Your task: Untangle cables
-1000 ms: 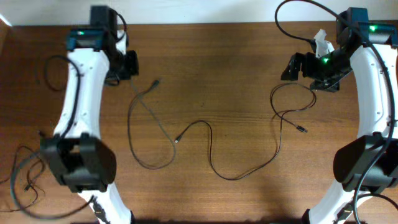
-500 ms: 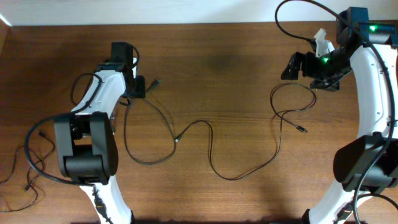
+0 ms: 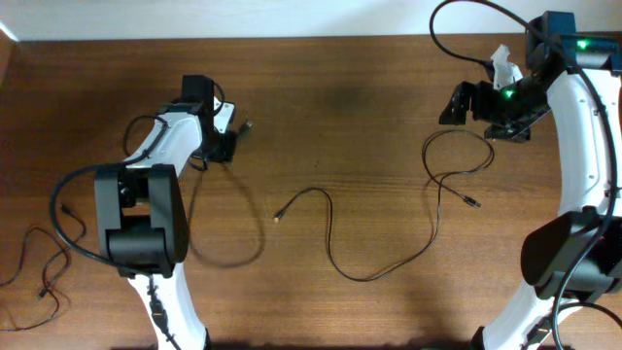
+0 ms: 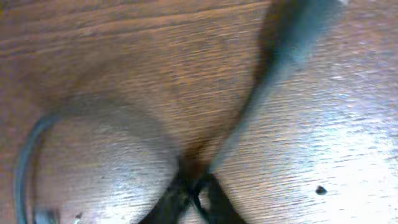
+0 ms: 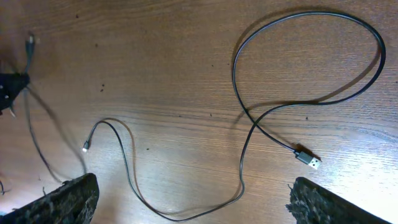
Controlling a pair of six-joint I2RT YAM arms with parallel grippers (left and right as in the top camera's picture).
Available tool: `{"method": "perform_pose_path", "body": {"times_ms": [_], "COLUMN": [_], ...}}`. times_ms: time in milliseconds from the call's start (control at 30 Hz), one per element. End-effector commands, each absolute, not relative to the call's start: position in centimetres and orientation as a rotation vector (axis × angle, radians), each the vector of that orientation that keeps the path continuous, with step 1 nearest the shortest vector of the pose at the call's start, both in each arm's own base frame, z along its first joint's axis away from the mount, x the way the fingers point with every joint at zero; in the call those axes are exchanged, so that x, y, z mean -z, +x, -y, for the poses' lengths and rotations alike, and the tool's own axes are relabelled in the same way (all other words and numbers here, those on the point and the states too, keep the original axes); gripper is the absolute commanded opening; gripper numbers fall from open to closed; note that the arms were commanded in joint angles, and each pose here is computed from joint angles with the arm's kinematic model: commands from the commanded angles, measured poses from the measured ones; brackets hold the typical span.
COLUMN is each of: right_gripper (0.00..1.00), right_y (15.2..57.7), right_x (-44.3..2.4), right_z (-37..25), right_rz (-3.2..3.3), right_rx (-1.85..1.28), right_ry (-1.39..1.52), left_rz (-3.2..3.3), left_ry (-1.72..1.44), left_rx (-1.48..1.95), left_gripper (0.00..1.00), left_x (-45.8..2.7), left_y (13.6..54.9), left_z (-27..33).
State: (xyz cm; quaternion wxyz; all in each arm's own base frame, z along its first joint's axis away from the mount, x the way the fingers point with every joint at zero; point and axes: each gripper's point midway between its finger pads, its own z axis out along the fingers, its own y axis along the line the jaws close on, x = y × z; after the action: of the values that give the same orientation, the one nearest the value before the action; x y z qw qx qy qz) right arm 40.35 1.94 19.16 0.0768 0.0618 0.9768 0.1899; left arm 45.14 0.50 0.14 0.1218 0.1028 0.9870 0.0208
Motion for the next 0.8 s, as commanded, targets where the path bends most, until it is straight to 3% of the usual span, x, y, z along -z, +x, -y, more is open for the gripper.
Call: {"method": "perform_pose_path", "body": {"times_ms": [0, 133, 233, 333, 367, 500, 667, 733, 767], "right_gripper": [0.99, 0.99, 0.99, 0.99, 0.99, 0.99, 0.99, 0.99, 0.99], "right_y": [40.3, 40.3, 40.3, 40.3, 40.3, 40.1, 39.1, 39.0, 38.9], "right_x": [-18.8, -18.8, -18.8, -18.8, -18.8, -18.7, -18.7, -18.6, -18.6], "right_z": [-2.2, -2.2, -2.2, -2.2, -2.2, -2.2, -2.3, -2.3, -2.3], "right_rz": [-2.941, -2.941, -2.941, -2.942, -2.942, -2.949, -2.987, -2.993, -2.995], "right_rx": [-0.559, -0.559, -0.56, -0.56, -0.559, -0.561, -0.572, -0.573, -0.573], "right_ry": [0.165, 0.165, 0.165, 0.165, 0.164, 0.167, 0.182, 0.184, 0.185], "left_rz": [-2.94, -2.829, -2.627, -2.385, -2.338, -2.138, -2.013, -2.042, -2.075], "left_ry": [0.321, 0.141, 0.029, -0.256, -0.304, -0.528, -0.648, -0.686, -0.701], "left_rx": [-0.071, -0.264, -0.396, -0.515, -0.528, -0.566, -0.577, -0.592, -0.594], "left_gripper": [0.0, 0.0, 0.0, 0.0, 0.0, 0.0, 0.05, 0.35, 0.71], "left_x": [1.9, -6.1, -17.6, -28.4, -30.1, -33.2, -28.7, -24.3, -22.2], "left_y": [44.6, 48.6, 51.5, 51.3, 51.1, 50.9, 53.6, 54.3, 54.3], "left_z": [-0.9, -3.6, -7.0, -13.4, -15.1, -23.5, -32.7, -35.3, -36.0]}}
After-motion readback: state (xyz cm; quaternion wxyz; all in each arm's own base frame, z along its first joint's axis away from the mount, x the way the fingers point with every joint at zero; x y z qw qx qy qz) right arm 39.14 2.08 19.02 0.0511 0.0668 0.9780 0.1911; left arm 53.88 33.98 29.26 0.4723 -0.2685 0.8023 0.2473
